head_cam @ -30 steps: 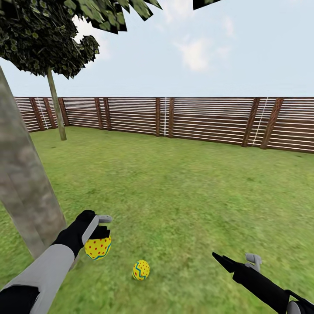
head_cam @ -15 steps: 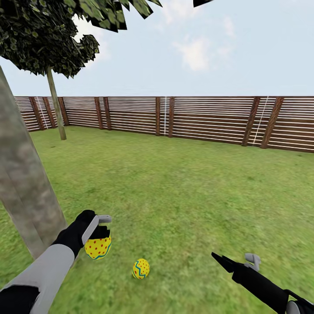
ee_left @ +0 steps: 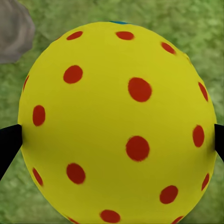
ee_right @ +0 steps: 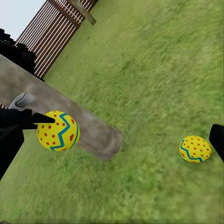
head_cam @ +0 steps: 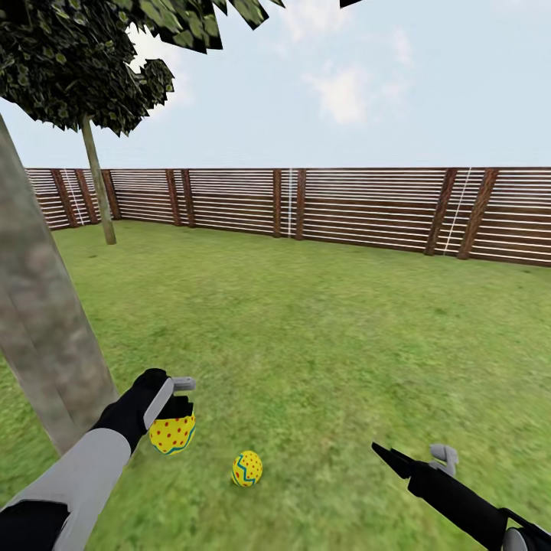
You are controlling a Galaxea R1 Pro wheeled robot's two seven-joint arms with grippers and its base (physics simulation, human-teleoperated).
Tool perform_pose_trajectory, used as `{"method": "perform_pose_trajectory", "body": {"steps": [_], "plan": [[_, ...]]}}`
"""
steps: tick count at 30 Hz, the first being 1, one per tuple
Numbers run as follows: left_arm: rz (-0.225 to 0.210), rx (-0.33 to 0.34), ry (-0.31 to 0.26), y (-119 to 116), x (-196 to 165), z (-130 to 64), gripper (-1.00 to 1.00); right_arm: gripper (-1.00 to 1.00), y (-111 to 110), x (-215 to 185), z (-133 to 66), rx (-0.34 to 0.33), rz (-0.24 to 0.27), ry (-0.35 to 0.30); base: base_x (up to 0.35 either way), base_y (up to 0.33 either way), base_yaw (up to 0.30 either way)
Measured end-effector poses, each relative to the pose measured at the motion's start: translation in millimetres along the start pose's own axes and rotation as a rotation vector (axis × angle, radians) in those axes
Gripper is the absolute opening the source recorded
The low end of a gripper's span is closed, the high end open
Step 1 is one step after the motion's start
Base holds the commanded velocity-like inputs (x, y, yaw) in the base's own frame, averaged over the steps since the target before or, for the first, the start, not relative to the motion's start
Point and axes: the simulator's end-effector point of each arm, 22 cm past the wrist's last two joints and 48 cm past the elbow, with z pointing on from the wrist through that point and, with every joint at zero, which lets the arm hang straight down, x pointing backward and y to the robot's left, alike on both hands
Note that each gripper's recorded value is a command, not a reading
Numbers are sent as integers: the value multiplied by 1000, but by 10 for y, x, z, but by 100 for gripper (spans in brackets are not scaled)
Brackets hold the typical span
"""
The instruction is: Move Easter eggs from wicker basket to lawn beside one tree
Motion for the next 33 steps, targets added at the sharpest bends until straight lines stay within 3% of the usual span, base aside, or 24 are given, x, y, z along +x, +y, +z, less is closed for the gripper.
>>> {"method": "perform_pose_trajectory", "body": {"steps": [10,15,17,33], "plan": [[-1,0,-1,-11,75,152,-100,100,-99,109,26,-9,1,-4,0,0,0],[-1,0,-1,-17,115,230,-100,100,319,60,-39,-183,-37,-22,0,0,0],[-1,0,-1,-20,133,262,-100,100,340,82,-53,-202,-41,-21,0,0,0],[-1,2,0,-50,281,520,-100,100,76,272,-51,-188,-36,-30,0,0,0]]}}
